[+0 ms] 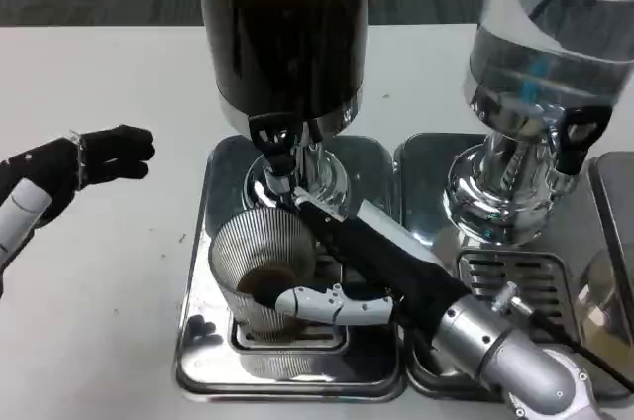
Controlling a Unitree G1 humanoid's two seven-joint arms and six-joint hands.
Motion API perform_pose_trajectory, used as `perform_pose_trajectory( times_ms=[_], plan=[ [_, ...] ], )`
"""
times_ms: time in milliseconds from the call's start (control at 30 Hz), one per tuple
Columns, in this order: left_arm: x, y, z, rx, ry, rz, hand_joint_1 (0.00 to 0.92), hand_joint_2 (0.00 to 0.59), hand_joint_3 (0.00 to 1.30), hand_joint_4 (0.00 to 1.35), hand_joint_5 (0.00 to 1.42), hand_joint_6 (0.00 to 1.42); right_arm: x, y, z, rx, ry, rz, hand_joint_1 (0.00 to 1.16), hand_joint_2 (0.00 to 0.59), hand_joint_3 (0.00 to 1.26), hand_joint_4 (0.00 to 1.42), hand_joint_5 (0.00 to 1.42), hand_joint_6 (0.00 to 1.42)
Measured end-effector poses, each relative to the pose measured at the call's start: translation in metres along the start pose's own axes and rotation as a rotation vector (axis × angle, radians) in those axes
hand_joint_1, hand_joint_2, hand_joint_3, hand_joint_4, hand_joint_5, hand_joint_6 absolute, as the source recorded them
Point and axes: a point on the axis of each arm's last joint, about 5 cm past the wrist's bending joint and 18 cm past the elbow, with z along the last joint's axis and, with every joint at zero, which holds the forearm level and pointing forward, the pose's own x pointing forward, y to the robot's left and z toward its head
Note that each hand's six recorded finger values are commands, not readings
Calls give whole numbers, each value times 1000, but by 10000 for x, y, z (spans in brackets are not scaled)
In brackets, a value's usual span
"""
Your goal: Grasp the cup under the faucet to collect the drink, then remove the cup.
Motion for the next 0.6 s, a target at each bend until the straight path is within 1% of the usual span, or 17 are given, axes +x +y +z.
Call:
perform_pose_trajectory(
  times_ms=[100, 300, 600],
  plan=[
    [-1, 3, 0, 1, 1, -2, 0, 139, 336, 275, 272, 156, 10, -5, 8, -18, 2, 2, 645, 172, 0, 0, 0, 0],
    [-2, 5, 1, 2, 2, -4, 0, 140, 340, 279, 273, 156, 15, -7, 11, -26, 3, 4, 672, 170, 0, 0, 0, 0],
    [-3, 8, 2, 2, 2, -4, 0, 142, 353, 292, 273, 156, 25, -1, 24, -66, 9, -3, 720, 170, 0, 0, 0, 0]
  ],
)
